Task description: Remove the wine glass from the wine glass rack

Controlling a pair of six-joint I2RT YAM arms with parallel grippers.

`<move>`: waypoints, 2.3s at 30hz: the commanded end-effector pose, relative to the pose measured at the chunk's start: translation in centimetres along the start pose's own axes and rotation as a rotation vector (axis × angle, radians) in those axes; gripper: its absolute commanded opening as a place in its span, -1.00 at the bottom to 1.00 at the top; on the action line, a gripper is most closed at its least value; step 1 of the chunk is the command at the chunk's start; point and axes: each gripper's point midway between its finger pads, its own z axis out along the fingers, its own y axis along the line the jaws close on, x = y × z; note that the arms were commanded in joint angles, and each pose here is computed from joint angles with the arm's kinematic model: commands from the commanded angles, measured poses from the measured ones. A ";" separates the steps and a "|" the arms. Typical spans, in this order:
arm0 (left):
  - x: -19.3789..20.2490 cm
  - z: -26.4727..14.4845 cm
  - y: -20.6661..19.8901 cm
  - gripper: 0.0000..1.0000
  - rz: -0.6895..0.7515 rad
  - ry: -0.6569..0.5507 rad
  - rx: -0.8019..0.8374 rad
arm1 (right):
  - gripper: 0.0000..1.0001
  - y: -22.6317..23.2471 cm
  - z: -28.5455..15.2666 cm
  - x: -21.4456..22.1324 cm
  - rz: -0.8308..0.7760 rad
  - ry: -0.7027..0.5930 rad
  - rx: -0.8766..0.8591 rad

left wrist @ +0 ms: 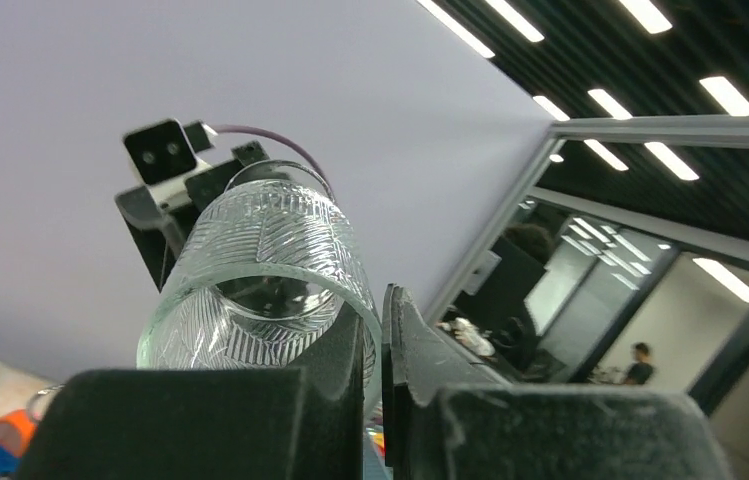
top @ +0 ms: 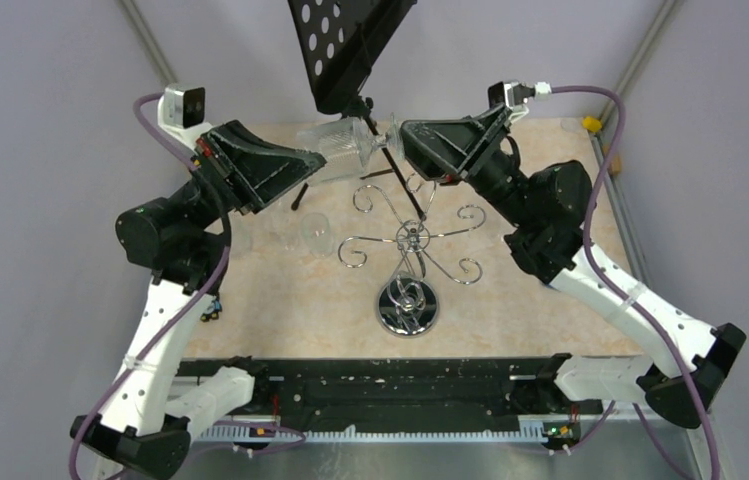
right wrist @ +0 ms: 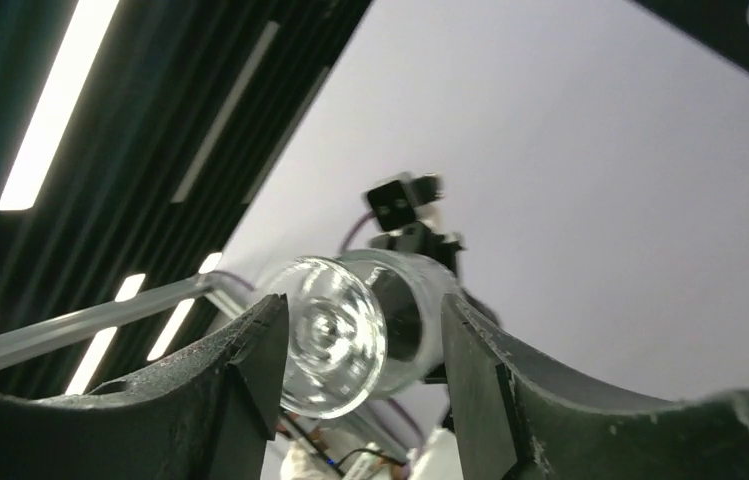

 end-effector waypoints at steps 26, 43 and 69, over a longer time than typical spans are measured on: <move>-2.5 -12.2 12.9 -1.00 0.558 0.101 -1.097 | 0.23 0.6 -8.0 -8.7 -0.579 -0.354 0.446; 4.8 -25.7 22.6 -1.00 0.329 0.506 -1.627 | 0.23 -1.1 -9.8 -9.0 -0.641 -0.340 0.551; 9.2 -18.1 36.3 -1.00 -0.019 0.600 -1.294 | 0.22 0.6 -12.5 -9.8 -0.664 -0.403 0.568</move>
